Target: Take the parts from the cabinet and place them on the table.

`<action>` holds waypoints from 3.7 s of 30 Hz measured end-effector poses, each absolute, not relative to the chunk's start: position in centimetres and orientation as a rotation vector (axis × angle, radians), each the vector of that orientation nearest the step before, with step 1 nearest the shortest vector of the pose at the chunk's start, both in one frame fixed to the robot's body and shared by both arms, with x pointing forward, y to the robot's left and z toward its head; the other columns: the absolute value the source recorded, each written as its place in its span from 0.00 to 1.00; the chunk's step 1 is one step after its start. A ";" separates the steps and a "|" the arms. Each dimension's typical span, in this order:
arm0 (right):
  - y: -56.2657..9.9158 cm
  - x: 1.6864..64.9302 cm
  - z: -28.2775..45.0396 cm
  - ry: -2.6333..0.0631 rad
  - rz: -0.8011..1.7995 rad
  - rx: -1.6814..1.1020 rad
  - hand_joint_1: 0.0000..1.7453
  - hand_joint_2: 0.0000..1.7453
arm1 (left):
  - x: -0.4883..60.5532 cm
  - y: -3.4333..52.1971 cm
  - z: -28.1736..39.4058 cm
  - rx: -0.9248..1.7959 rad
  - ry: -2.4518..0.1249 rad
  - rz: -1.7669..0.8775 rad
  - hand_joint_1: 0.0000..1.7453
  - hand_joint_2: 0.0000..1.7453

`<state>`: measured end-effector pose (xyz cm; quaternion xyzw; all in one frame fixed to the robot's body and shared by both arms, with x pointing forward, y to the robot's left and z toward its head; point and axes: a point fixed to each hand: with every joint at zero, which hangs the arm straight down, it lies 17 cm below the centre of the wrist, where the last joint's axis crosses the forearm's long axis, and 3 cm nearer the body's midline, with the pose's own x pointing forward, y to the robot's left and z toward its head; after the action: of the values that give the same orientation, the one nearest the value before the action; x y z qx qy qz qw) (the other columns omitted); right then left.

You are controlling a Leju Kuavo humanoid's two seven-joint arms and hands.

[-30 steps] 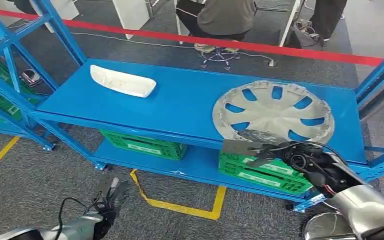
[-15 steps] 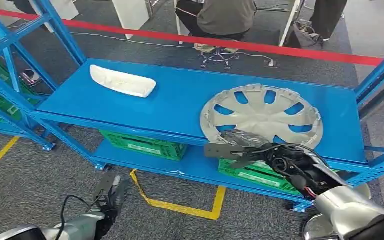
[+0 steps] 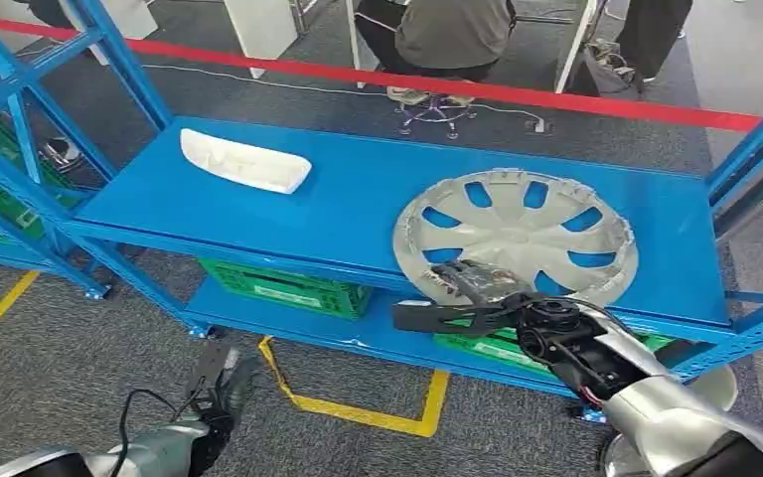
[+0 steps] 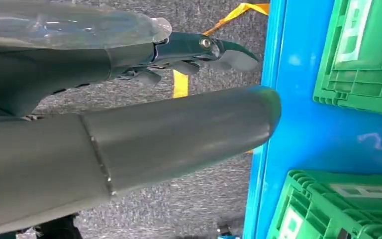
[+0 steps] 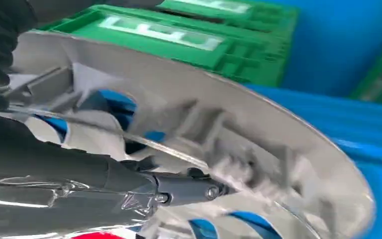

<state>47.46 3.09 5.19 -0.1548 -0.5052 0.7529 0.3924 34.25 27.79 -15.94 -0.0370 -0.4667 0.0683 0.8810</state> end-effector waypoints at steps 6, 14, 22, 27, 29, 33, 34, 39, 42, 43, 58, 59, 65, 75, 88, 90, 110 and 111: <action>2.3 48.0 4.8 -1.259 1.935 -0.464 0.00 1.00 | 34.3 27.8 -15.9 -0.074 -0.972 0.143 0.00 0.00; 1.5 48.4 4.4 -1.233 1.972 -0.522 0.00 1.00 | 34.2 27.8 -16.0 -0.075 -0.966 0.144 0.00 0.00; 0.6 49.1 4.3 -1.208 2.004 -0.626 1.00 1.00 | 34.4 27.5 -15.9 -0.078 -0.965 0.138 0.00 0.00; 0.2 49.5 4.4 -1.199 2.018 -0.685 1.00 1.00 | 34.5 27.3 -15.9 -0.082 -0.966 0.133 0.00 0.00; 0.1 49.6 4.4 -1.200 2.020 -0.692 1.00 1.00 | 34.5 27.2 -15.9 -0.082 -0.966 0.132 0.00 0.00; 0.1 49.8 4.6 -1.203 2.033 -0.718 1.00 1.00 | 34.5 27.1 -15.9 -0.084 -0.965 0.127 0.00 0.00; 0.1 49.8 4.7 -1.204 2.036 -0.725 1.00 1.00 | 34.5 27.1 -15.9 -0.084 -0.966 0.128 0.00 0.00; 0.0 50.0 4.8 -1.204 2.060 -0.753 1.00 1.00 | 34.4 27.1 -15.9 -0.082 -0.965 0.130 0.00 0.00; 0.0 50.0 4.7 -1.204 2.066 -0.759 1.00 1.00 | 34.4 27.1 -15.9 -0.082 -0.965 0.127 0.00 0.00; 0.0 50.0 4.7 -1.203 2.069 -0.762 1.00 1.00 | 34.4 27.1 -15.9 -0.082 -0.965 0.127 0.00 0.00; 0.2 51.6 7.3 -1.310 1.982 -0.894 1.00 1.00 | 34.3 27.3 -16.0 -0.072 -0.970 0.135 0.00 0.00; 0.2 52.0 8.2 -1.331 1.960 -0.920 1.00 1.00 | 34.2 27.5 -16.0 -0.067 -0.971 0.139 0.00 0.00; 1.0 53.3 11.7 -1.413 1.900 -0.988 1.00 1.00 | 33.8 27.8 -16.2 -0.055 -0.974 0.153 0.00 0.00; 1.4 53.9 13.7 -1.452 1.871 -1.016 1.00 1.00 | 33.6 28.1 -16.3 -0.049 -0.977 0.158 0.00 0.00; 2.2 55.1 25.4 -1.739 1.549 -1.052 1.00 1.00 | 33.3 28.4 -16.5 -0.038 -0.978 0.154 0.00 0.00; 2.2 55.1 26.5 -1.770 1.492 -0.994 1.00 1.00 | 33.3 28.4 -16.5 -0.038 -0.978 0.153 0.00 0.00; -2.9 54.6 35.9 -1.958 0.873 -0.468 1.00 1.00 | 33.4 28.1 -16.4 -0.044 -0.979 0.151 0.00 0.00; -2.9 54.5 36.1 -1.964 0.859 -0.439 1.00 1.00 | 33.5 28.1 -16.3 -0.046 -0.984 0.155 0.00 0.00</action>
<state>54.50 -2.93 36.15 -0.1785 -0.7974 0.3488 0.4589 33.47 28.11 -16.28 -0.0221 -0.4717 0.0742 0.8784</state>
